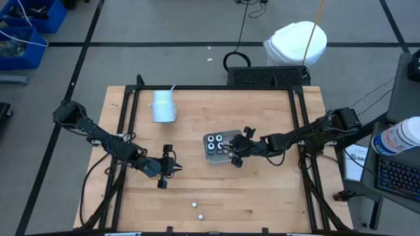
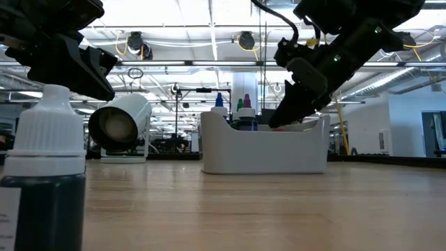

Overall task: Pick & Place food coloring
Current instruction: Put the small orange food coloring bottle into the white container

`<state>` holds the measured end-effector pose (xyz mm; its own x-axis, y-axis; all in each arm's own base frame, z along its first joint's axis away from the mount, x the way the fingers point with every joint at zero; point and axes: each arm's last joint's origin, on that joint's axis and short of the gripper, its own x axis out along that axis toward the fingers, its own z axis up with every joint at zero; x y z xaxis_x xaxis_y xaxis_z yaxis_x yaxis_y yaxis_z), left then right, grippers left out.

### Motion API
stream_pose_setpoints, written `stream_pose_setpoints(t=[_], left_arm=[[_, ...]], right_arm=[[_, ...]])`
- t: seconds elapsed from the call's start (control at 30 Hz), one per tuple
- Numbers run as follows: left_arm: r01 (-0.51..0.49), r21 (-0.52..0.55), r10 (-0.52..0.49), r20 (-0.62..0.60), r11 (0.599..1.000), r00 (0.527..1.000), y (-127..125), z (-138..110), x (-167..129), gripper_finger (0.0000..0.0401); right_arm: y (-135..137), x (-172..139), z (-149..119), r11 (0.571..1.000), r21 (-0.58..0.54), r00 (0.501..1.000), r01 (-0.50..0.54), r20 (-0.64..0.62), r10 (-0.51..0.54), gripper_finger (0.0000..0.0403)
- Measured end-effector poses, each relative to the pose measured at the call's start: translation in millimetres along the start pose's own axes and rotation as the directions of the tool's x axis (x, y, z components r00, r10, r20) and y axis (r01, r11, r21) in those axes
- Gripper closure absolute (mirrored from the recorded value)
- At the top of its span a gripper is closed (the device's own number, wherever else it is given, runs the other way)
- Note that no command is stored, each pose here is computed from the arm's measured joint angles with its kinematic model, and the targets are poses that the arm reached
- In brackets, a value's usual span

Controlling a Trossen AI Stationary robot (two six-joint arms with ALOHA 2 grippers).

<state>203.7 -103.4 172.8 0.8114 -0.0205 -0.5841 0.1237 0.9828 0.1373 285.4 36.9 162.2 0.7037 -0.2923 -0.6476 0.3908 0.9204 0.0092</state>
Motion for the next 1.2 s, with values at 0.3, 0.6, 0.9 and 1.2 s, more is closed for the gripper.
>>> stream_pose_setpoints(t=[0.3, 0.6, 0.9, 1.2], left_arm=[[0.000, 0.000, 0.000, 0.000, 1.000, 1.000, 0, 0, 0, 0.0359], [0.000, 0.005, 0.000, 0.000, 1.000, 1.000, 0, 0, 0, 0.0359], [0.000, 0.007, 0.000, 0.002, 1.000, 1.000, 0, 0, 0, 0.0359], [-0.001, 0.020, 0.001, 0.003, 1.000, 1.000, 0, 0, 0, 0.0359]], right_arm=[[-9, 3, 9, 0.996, -0.021, 0.994, 0.084, 0.071, -0.082, 0.0345], [-22, 9, 10, 0.995, 0.029, 0.994, 0.097, 0.045, -0.099, 0.0345], [-26, 10, -7, 0.993, 0.081, 0.996, 0.086, 0.013, -0.087, 0.0344], [-27, 10, -8, 0.993, 0.083, 0.996, 0.088, 0.008, -0.089, 0.0344]])
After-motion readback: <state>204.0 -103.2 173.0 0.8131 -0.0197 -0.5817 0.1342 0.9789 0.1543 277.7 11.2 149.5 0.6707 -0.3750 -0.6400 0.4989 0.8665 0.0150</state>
